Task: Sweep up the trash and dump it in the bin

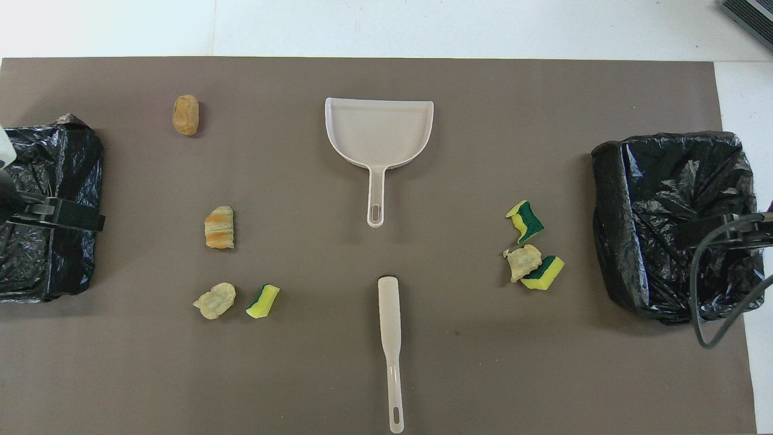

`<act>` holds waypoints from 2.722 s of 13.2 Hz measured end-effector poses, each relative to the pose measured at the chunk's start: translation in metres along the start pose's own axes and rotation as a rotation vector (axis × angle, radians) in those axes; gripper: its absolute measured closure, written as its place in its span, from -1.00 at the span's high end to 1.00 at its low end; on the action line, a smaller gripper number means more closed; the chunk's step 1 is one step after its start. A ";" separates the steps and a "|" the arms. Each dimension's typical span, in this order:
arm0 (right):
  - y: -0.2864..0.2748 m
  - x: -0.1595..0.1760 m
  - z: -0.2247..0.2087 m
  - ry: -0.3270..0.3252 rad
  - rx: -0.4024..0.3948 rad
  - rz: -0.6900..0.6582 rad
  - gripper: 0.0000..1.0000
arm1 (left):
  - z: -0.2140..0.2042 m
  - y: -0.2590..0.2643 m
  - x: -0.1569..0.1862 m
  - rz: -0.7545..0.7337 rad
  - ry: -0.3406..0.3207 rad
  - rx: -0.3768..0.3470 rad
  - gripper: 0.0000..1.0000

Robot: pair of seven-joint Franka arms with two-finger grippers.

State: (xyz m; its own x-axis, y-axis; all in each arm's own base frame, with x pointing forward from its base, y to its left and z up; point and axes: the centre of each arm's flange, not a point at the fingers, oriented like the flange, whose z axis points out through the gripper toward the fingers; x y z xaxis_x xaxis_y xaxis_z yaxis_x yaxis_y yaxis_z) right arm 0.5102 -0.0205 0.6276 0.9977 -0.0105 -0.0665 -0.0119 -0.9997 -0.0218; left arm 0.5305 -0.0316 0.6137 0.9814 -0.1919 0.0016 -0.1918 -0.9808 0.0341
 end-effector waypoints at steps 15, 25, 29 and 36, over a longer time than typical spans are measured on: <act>-0.005 -0.004 -0.003 -0.003 0.000 -0.010 1.00 | 0.010 0.015 -0.005 0.019 -0.027 -0.036 1.00; -0.010 -0.012 0.000 -0.040 0.001 -0.019 1.00 | 0.090 0.163 -0.016 0.115 0.035 -0.045 1.00; -0.036 -0.017 0.006 -0.032 -0.003 -0.066 1.00 | 0.128 0.233 -0.044 0.106 0.044 -0.051 1.00; -0.144 0.039 0.089 0.055 0.085 -0.020 1.00 | 0.220 0.333 -0.121 0.100 0.085 -0.054 1.00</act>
State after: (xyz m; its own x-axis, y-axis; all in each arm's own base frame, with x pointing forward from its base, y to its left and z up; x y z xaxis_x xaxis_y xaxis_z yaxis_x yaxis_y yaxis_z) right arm 0.5451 0.1253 0.5396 0.9999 0.0056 -0.0106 0.0044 -0.9942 -0.1073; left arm 0.3468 -0.3424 0.4053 0.9547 -0.2827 0.0927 -0.2903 -0.9533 0.0830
